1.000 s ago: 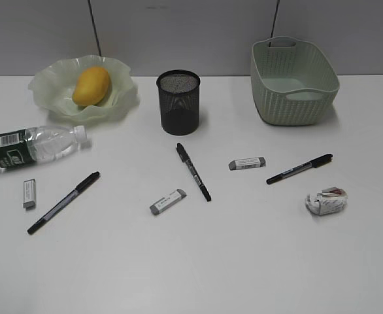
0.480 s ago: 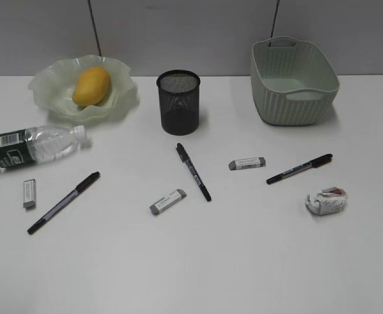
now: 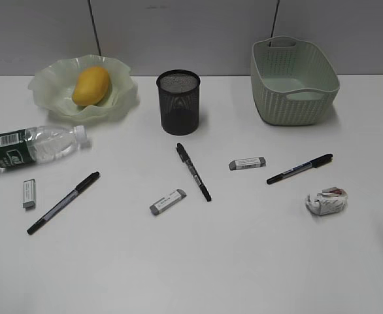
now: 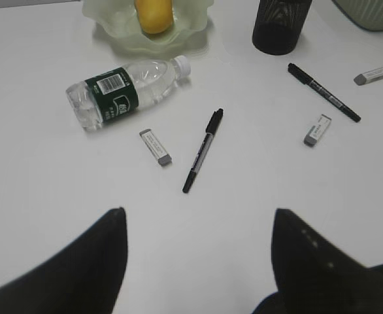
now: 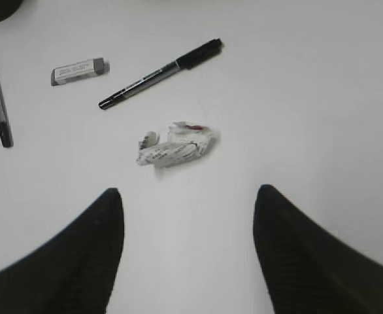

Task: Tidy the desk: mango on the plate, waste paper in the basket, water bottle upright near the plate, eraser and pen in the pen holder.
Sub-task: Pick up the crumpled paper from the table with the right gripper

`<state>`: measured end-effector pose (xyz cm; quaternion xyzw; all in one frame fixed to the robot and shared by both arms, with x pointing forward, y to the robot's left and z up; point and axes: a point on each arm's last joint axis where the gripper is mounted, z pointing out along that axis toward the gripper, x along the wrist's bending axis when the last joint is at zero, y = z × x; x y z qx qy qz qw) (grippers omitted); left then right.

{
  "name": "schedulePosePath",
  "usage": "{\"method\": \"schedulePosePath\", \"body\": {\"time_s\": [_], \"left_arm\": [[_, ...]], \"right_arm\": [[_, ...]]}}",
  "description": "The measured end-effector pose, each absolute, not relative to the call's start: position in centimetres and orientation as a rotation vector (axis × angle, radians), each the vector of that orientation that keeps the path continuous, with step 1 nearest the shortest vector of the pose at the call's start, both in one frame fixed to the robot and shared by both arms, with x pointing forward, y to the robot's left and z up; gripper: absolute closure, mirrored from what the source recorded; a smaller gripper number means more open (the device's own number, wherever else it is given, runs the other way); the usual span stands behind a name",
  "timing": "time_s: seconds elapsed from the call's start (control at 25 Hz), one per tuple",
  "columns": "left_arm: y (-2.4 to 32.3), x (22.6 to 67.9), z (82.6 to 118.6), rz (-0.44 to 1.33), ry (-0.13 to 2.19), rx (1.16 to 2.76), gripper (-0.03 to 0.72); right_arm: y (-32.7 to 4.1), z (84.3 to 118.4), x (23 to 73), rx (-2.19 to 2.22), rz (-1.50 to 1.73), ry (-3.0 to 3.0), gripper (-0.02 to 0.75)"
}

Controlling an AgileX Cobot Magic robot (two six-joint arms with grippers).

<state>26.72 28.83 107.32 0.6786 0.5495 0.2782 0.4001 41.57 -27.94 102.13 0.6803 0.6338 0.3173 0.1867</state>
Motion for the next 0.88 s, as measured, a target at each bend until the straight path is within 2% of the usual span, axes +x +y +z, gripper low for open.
{"method": "schedulePosePath", "body": {"time_s": [0.44, 0.88], "left_arm": [[28.8, 26.7, 107.3, 0.704, 1.390, 1.717, 0.168], [28.8, 26.7, 107.3, 0.704, 1.390, 1.717, 0.168]], "right_arm": [[-26.9, 95.5, 48.9, 2.364, 0.640, 1.865, 0.243], [-24.8, 91.3, 53.2, 2.537, 0.509, 1.869, 0.243]]}}
